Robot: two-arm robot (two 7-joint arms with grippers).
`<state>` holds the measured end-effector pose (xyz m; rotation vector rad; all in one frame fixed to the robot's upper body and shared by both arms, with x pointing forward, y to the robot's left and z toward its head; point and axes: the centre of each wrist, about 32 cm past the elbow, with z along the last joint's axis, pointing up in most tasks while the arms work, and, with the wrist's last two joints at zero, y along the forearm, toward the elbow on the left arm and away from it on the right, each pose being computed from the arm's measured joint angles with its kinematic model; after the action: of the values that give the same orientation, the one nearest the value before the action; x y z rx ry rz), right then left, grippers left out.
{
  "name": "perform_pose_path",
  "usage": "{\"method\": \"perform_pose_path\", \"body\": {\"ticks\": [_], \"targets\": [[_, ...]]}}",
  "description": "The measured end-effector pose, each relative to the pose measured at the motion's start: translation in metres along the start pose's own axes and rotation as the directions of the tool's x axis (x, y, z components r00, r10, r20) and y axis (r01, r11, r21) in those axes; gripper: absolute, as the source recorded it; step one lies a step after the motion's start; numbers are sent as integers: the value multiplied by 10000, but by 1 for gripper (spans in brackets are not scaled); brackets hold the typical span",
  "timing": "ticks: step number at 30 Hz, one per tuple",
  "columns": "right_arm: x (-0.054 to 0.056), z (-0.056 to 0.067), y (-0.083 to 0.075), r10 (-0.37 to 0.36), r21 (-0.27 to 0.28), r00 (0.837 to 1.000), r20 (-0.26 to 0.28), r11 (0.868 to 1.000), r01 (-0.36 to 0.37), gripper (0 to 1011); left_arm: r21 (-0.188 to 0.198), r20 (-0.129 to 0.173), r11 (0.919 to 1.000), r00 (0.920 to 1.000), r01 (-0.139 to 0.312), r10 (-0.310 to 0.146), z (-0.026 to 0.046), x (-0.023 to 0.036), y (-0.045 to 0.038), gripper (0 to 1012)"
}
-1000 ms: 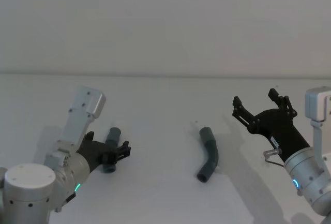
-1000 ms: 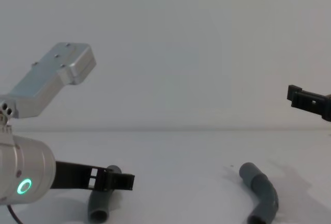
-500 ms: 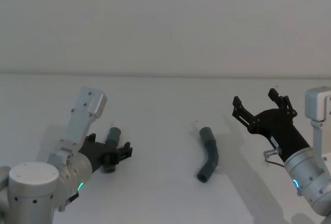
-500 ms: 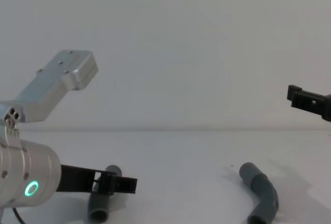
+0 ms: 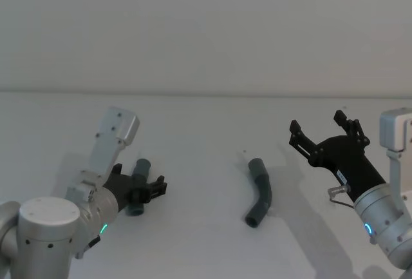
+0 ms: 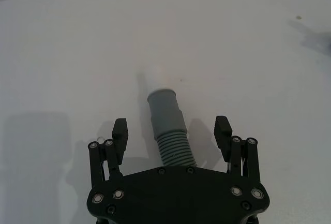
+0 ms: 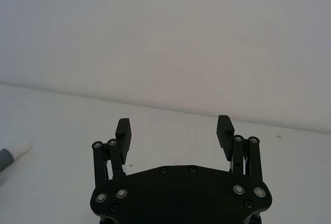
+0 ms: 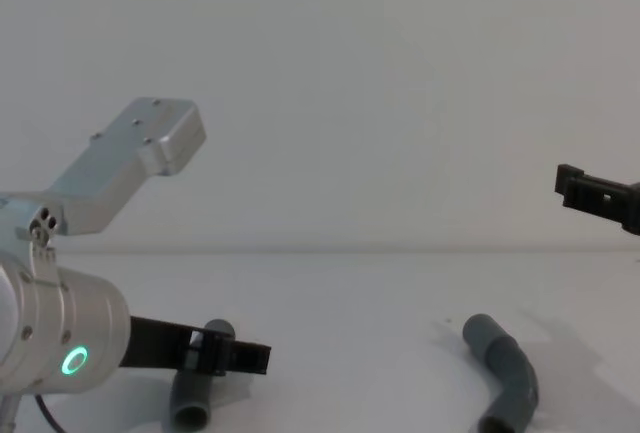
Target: Use both hands to pick up one end of the pipe from the table, align the ends, and insert them.
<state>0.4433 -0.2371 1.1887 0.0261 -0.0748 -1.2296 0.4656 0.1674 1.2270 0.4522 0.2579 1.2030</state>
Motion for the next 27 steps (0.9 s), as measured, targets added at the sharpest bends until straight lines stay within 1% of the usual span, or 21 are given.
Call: {"method": "perform_pose_path", "body": {"ticks": [6, 8, 19, 21, 23, 24, 25, 26, 27], "targets": [[0, 0, 0, 0, -1, 10000, 0, 10000, 0, 1002, 51, 44, 10000, 10000, 11, -11, 0, -6, -11, 1001], [0, 0, 0, 0, -1, 10000, 0, 10000, 0, 1002, 84, 10, 10000, 10000, 40, -40, -1, -18, -19, 1001], [0, 0, 0, 0, -1, 10000, 0, 10000, 0, 1002, 127, -148, 9999, 9999, 15, -13, -10, -41, -26, 993], [0, 0, 0, 1, -1, 10000, 0, 10000, -1, 1002, 134, -170, 9999, 9999, 1, 2, -12, -43, -27, 942], [0, 0, 0, 1, 0, 10000, 0, 10000, -1, 1002, 137, -186, 9999, 9998, -7, 10, -13, -45, -28, 914], [0, 0, 0, 0, 0, 10000, 0, 10000, 0, 1002, 140, -196, 9999, 9998, -13, 15, -14, -46, -28, 885], [0, 0, 0, 0, -1, 10000, 0, 10000, 0, 1002, 141, -207, 9999, 9998, -19, 21, -14, -47, -29, 833], [0, 0, 0, 1, -1, 10000, 0, 10000, -1, 1002, 141, -213, 9999, 9998, -19, 22, -14, -48, -29, 833], [0, 0, 0, 1, -1, 10000, 0, 10000, -1, 1002, 141, -217, 9999, 9998, -21, 24, -14, -49, -29, 798]]}}
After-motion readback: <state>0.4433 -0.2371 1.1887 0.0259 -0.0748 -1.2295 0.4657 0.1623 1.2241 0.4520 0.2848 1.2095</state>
